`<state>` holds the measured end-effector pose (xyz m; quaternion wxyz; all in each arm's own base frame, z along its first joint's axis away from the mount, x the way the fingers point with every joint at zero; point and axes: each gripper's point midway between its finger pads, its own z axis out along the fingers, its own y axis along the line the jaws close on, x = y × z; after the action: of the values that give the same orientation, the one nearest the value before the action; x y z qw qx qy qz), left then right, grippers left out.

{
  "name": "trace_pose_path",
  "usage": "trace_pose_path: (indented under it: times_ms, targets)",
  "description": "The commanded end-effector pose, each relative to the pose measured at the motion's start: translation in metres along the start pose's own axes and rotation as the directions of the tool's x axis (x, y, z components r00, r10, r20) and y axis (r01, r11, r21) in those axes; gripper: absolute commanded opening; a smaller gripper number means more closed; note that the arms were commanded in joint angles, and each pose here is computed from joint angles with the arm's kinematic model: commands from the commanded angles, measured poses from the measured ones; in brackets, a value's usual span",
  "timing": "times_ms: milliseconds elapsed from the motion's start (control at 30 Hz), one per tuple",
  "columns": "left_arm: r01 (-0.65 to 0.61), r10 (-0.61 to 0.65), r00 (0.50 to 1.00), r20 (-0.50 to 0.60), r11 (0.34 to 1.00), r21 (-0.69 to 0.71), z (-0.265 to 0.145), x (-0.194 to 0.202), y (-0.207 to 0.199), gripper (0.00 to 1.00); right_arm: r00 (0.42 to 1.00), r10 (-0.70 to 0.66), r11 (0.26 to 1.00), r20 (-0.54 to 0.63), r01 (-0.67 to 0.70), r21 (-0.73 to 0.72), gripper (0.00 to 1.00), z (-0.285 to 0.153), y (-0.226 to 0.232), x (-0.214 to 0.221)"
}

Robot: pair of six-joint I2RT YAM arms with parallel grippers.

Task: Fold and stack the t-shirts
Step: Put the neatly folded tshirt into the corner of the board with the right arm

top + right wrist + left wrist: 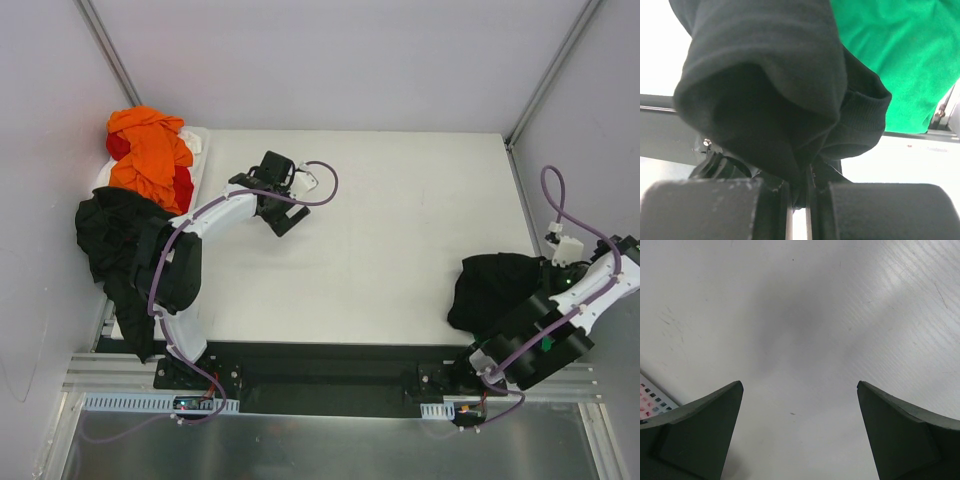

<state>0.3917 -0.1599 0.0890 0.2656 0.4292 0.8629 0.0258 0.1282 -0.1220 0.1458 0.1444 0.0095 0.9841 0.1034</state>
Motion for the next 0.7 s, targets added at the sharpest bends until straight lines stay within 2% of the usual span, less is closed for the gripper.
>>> trace_pose_path:
  times_ms: [0, 333, 667]
  targets:
    - [0.004, -0.004, 0.999, 0.05, 1.0, 0.005, -0.013, -0.01, -0.002, 0.99, 1.0, 0.007, 0.998, -0.017, -0.008, -0.068, 0.01, -0.015, 0.002, 0.006]
    - [0.01, -0.01, 0.999, 0.04, 1.0, 0.017, -0.008, -0.007, -0.005, 0.99, 0.998, 0.03, 0.989, -0.055, -0.022, 0.144, 0.01, -0.025, -0.067, -0.01]
    - [0.001, -0.001, 0.999, 0.042, 1.0, 0.014, -0.01, -0.006, -0.005, 0.99, 0.99, 0.053, 0.95, -0.13, -0.01, 0.312, 0.01, -0.019, -0.115, 0.01]
